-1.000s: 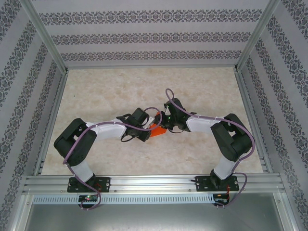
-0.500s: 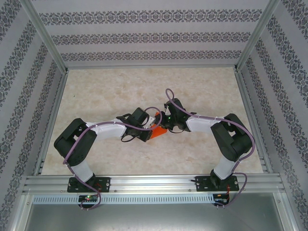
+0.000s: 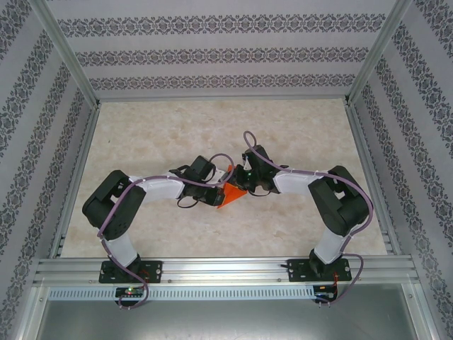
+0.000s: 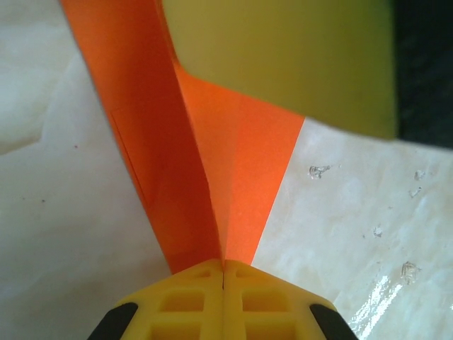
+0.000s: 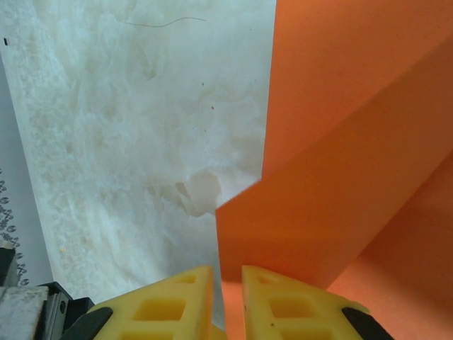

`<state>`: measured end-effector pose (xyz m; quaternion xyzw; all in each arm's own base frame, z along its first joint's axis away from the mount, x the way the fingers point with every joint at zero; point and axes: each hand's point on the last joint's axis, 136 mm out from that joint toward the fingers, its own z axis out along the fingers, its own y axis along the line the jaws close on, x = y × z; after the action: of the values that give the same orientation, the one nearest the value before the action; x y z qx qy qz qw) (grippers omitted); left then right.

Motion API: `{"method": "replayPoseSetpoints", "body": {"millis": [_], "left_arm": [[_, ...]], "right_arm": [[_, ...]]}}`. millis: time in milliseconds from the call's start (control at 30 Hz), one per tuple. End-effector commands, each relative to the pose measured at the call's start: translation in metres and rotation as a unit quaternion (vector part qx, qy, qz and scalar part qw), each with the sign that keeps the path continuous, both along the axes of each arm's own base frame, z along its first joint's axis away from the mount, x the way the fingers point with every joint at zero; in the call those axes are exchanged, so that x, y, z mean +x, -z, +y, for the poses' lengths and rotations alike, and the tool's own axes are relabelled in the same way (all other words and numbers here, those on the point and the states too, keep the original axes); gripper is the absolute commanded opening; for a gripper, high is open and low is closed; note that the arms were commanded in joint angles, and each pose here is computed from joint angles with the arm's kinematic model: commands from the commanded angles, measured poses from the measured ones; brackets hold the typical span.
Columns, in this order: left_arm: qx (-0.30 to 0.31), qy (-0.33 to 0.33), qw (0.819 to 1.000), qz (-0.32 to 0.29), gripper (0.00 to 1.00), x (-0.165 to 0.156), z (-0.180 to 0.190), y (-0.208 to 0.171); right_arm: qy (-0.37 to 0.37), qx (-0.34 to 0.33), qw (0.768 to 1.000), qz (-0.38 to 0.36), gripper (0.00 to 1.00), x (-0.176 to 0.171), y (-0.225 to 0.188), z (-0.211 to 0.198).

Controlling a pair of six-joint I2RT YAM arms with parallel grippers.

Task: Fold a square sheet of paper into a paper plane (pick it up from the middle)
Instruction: Fourth fold the wing at the center of the table.

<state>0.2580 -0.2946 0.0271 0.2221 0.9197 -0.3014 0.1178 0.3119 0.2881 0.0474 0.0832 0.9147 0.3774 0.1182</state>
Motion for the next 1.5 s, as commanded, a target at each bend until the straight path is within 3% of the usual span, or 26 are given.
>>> {"method": "replayPoseSetpoints", "body": {"millis": [0, 100, 267, 533, 633, 800, 1033, 1467], "left_arm": [[-0.026, -0.006, 1.0, 0.01, 0.03, 0.003, -0.004, -0.002], [-0.02, -0.009, 1.0, 0.009, 0.05, 0.003, -0.002, -0.001], [-0.004, -0.012, 1.0, 0.003, 0.18, 0.003, 0.005, 0.001], [0.018, -0.003, 1.0, -0.009, 0.26, 0.001, 0.012, 0.004], [0.02, -0.001, 1.0, -0.011, 0.25, 0.001, 0.011, 0.004], [0.021, 0.0, 1.0, -0.013, 0.11, 0.002, 0.01, 0.003], [0.018, -0.004, 1.0, -0.005, 0.01, -0.002, 0.011, 0.008], [-0.01, -0.047, 0.998, 0.042, 0.0, -0.003, 0.01, 0.015]], "right_arm": [[0.002, 0.004, 1.0, -0.015, 0.18, 0.014, -0.002, 0.004], [0.003, 0.002, 1.0, -0.015, 0.18, 0.015, 0.0, 0.004], [0.007, -0.006, 1.0, -0.007, 0.18, 0.015, 0.006, 0.001], [0.007, -0.006, 1.0, -0.006, 0.18, 0.017, 0.007, 0.001], [0.006, -0.004, 1.0, -0.007, 0.18, 0.018, 0.007, 0.002], [0.006, -0.004, 1.0, -0.006, 0.18, 0.018, 0.007, 0.002], [0.004, -0.004, 1.0, -0.003, 0.18, 0.017, 0.01, 0.002], [0.001, 0.008, 1.0, -0.002, 0.19, 0.02, 0.016, 0.005]]}}
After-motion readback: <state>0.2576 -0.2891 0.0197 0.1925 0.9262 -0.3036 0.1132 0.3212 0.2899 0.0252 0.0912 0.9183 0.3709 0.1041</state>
